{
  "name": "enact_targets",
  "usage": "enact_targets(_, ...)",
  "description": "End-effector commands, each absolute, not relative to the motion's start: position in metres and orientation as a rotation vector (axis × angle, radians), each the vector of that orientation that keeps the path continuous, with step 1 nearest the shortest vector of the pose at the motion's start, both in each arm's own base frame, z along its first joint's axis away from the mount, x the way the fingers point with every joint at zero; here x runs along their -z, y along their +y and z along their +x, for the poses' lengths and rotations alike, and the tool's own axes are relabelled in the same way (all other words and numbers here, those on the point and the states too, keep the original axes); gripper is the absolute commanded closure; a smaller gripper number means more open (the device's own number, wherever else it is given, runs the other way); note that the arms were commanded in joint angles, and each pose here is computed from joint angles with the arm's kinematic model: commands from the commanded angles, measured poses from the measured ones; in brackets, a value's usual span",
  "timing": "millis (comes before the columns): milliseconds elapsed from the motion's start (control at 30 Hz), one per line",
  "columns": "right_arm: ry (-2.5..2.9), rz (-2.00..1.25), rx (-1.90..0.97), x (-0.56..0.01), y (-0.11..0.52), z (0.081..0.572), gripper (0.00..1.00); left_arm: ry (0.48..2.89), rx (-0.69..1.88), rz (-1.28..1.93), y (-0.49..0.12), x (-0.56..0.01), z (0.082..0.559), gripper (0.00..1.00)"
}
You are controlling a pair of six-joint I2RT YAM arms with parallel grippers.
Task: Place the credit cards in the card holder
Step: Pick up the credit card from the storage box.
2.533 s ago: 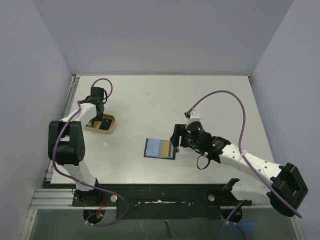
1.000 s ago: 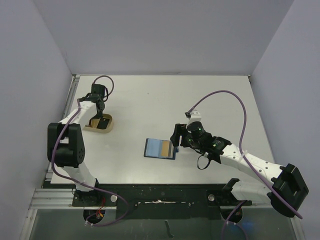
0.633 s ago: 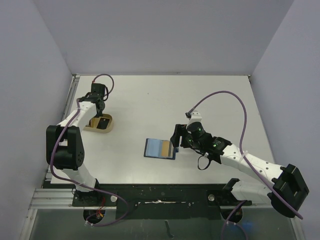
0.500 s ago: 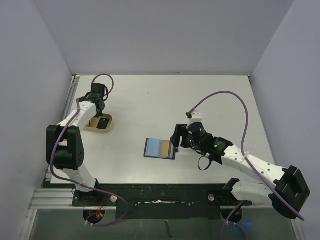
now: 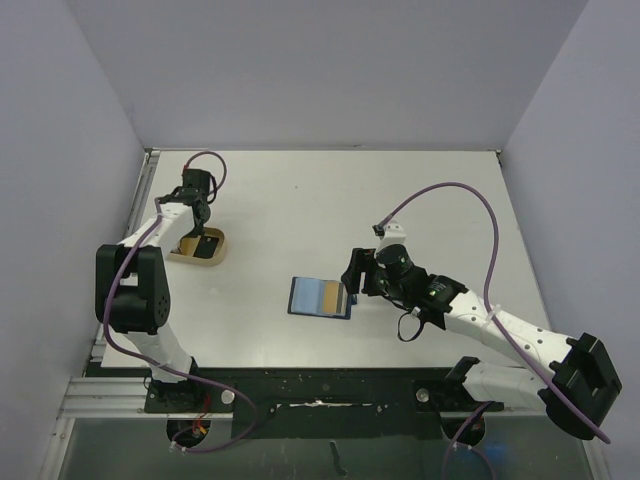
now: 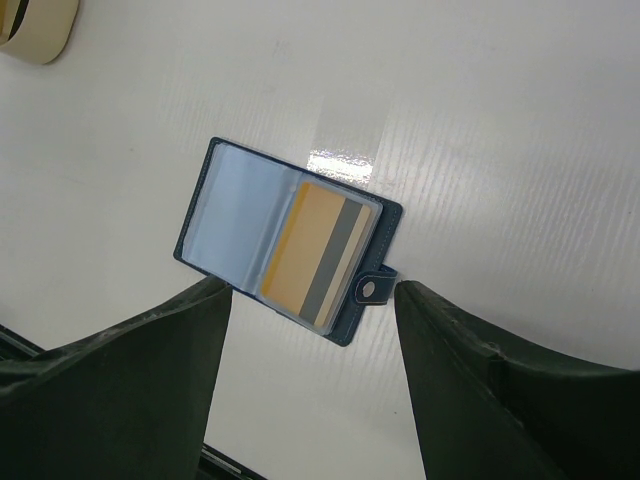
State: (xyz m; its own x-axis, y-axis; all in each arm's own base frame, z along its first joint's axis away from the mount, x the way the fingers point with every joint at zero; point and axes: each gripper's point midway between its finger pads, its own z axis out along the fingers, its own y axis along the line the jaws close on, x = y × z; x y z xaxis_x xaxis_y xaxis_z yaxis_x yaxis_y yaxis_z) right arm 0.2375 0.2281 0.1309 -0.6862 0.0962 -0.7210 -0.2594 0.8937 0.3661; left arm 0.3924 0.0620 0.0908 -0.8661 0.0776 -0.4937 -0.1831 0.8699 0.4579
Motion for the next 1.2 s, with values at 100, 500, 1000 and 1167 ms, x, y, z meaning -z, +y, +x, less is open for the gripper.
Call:
enact_targets(100, 2.192, -0.095, -0.600, -0.149, 0.231, 0.244, 0.32, 2.470, -0.742, -0.105, 0.073, -0.106, 0.400, 0.94)
enact_targets(500, 2.191, -0.108, -0.601, -0.150, 0.233, 0.245, 0.33, 2.466, -0.757, -0.103, 0.075, -0.108, 0.402, 0.90)
enact_targets(1000, 2.196, -0.110, -0.598, -0.150, 0.234, 0.245, 0.32, 2.478, -0.609, -0.103, 0.054, -0.120, 0.402, 1.00)
enact_targets(1167, 2.199, -0.108, -0.598, -0.149, 0.234, 0.245, 0.32, 2.481, -0.502, -0.117, 0.039, -0.126, 0.401, 1.00)
